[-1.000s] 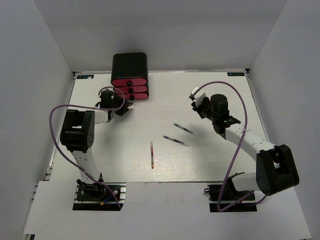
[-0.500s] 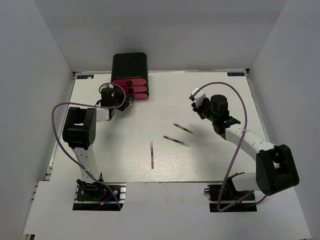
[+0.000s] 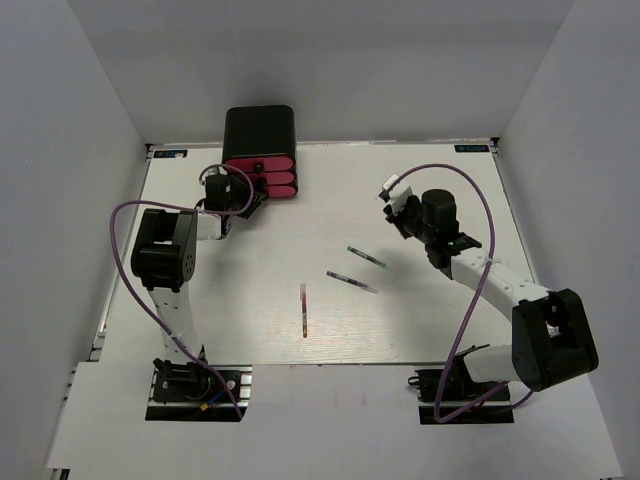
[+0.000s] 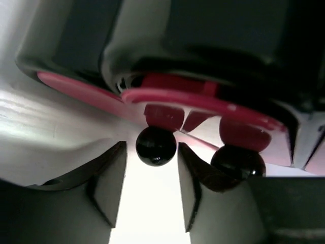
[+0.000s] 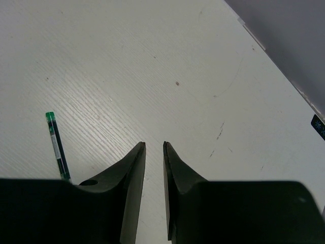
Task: Sort the stationery into containers
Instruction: Open the drawer in the storage box.
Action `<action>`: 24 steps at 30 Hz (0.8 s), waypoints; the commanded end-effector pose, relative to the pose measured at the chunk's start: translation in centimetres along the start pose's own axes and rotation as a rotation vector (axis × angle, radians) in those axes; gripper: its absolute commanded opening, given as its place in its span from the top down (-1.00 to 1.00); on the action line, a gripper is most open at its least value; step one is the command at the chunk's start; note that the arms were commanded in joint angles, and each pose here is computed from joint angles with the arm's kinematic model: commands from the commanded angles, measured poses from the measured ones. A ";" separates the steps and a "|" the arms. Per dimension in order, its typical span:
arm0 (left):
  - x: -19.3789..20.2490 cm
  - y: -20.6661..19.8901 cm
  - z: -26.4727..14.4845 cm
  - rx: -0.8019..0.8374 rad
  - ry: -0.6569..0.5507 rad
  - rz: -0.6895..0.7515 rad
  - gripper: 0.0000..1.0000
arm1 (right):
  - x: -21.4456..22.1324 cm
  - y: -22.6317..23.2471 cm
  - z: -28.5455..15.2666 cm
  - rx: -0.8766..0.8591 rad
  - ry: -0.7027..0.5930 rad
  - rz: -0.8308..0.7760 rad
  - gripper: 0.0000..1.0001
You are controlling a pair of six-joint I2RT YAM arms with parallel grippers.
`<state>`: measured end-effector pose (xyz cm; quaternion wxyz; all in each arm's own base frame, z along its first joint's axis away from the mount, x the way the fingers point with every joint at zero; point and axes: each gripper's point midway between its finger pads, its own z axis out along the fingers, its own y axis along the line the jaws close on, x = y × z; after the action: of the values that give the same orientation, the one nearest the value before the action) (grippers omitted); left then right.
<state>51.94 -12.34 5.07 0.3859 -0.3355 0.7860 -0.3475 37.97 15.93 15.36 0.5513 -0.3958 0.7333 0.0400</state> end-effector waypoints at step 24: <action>2.9 0.8 -5.0 0.059 0.018 0.057 0.53 | 0.6 2.3 0.1 -0.116 -0.016 -0.010 0.27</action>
<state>46.85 -12.45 4.51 0.3921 -0.3208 0.7826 -0.3618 36.85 16.59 14.01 0.5362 -0.4152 0.7320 0.0649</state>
